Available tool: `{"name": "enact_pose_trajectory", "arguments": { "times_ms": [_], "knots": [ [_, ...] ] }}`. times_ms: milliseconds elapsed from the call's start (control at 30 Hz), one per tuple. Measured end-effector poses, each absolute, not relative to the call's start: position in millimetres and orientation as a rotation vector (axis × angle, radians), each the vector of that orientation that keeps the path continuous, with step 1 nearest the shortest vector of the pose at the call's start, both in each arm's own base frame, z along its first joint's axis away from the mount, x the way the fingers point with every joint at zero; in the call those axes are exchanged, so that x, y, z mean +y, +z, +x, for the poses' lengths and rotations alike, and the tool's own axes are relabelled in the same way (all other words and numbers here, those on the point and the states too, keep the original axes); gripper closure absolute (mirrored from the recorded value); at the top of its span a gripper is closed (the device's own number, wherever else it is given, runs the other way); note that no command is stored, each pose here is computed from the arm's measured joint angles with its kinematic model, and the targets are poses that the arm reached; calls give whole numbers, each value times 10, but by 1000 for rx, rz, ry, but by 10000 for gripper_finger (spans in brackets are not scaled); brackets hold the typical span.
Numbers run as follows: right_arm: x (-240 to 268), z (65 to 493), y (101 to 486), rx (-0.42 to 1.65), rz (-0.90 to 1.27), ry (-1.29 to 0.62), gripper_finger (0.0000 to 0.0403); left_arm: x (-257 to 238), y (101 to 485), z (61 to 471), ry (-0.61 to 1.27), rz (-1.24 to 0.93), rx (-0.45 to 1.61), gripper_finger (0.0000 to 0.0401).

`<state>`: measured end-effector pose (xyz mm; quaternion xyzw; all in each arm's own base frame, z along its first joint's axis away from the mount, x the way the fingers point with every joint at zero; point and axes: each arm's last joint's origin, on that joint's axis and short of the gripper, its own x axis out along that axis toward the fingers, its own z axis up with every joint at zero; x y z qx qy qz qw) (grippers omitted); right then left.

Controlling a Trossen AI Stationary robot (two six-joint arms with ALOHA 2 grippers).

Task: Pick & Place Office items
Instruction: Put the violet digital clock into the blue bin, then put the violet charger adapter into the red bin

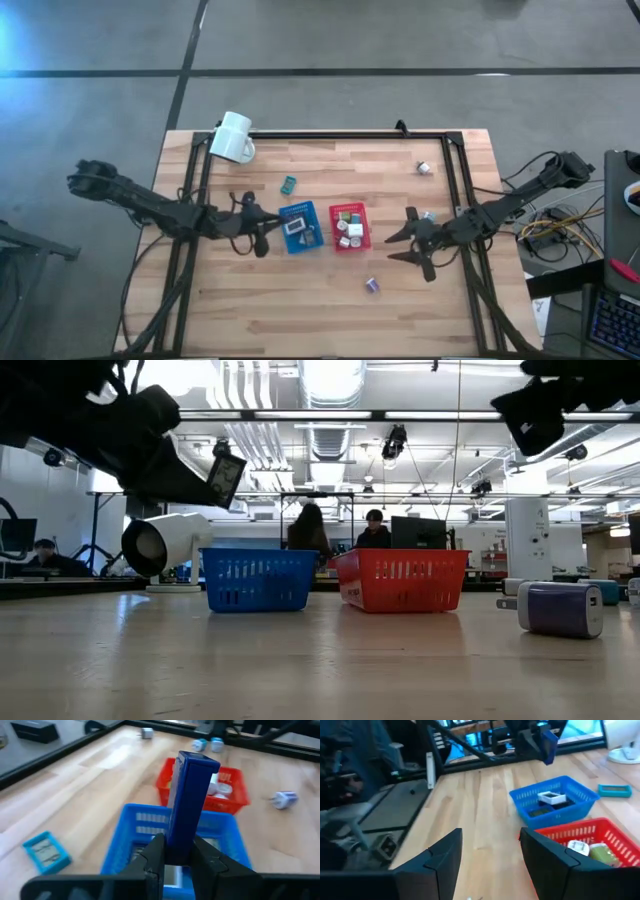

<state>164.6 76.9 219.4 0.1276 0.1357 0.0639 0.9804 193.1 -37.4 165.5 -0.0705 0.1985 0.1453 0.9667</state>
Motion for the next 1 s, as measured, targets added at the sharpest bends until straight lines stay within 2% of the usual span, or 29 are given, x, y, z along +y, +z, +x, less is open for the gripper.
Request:
{"name": "enact_pose_trajectory", "arguments": {
  "times_ms": [133,333,500,767,1000],
  "knots": [
    [781,1730,2094,295,185,42,209,-276,1655,1940,321,-137,406,336],
    [749,1876,2047,288,127,-48,209,-212,1681,1987,329,-162,407,298],
    [718,1935,2002,316,115,-73,209,-223,1691,1996,293,-193,410,301],
    [715,1948,1982,328,112,-72,209,-239,1702,2005,256,-251,410,297],
    [741,1898,1921,441,249,43,209,-307,1708,2012,65,-350,443,304]
  ]
}}
